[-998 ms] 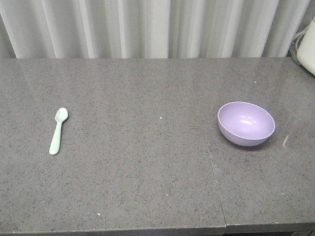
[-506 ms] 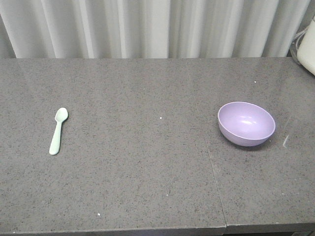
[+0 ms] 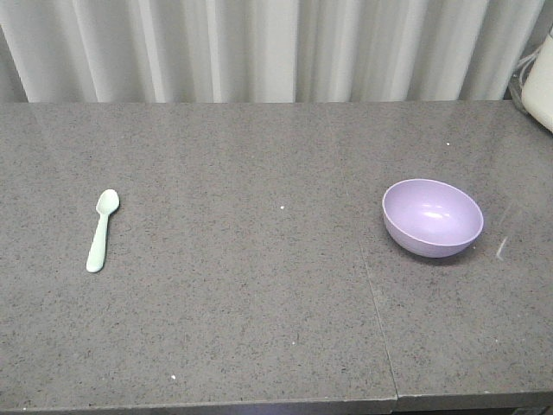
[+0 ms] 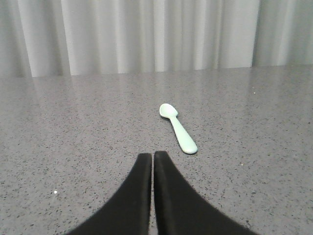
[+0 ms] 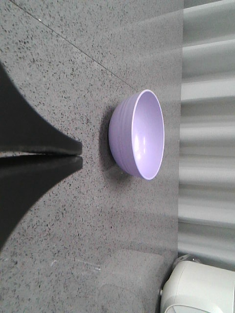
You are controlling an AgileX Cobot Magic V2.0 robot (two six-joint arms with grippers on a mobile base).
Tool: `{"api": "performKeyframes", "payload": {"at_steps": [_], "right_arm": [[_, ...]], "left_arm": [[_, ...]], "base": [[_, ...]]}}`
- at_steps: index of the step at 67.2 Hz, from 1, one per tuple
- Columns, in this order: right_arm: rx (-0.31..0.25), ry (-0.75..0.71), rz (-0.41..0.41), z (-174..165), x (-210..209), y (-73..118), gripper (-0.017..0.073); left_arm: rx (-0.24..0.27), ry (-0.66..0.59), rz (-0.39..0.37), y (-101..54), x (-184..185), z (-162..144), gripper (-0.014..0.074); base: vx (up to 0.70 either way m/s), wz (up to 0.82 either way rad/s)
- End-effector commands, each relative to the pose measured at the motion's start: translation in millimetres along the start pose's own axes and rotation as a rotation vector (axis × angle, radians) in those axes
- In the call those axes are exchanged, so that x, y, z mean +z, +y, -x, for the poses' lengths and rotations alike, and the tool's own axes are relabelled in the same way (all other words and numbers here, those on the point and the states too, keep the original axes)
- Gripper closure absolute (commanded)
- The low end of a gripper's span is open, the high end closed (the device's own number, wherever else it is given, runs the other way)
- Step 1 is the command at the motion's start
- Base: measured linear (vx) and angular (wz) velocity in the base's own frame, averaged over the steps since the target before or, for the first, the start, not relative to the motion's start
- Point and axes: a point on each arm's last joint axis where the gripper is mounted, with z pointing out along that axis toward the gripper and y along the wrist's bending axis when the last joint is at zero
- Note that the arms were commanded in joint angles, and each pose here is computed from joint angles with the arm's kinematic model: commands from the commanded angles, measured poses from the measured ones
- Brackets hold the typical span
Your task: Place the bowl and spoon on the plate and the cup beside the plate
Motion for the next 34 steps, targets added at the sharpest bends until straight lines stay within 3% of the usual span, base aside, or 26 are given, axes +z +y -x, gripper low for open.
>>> {"api": "performKeyframes", "payload": {"at_steps": [1,26,31,34], "right_arm": [[-0.002,-0.067,0.001,3.4,0.1,0.0,0.057],[-0.001,-0.14,0.001,10.0,-0.6,0.0,0.057],[0.017,-0.191,0.003,14.6,-1.4,0.1,0.057],[0.065,-0.301,0.007,27.1,-4.6,-0.3,0.057]], "left_arm": [[-0.02,-0.109,-0.01,-0.7,-2.8,14.2,0.06],[-0.016,-0.181,-0.01,-0.8,-4.1,21.6,0.06],[-0.028,-0.287,-0.012,-0.7,-6.4,31.2,0.06],[-0.094,-0.426,-0.023,-0.2,-11.1,44.4,0.06]], "base": [[0.0,0.0],[0.0,0.0],[0.0,0.0],[0.0,0.0]]}}
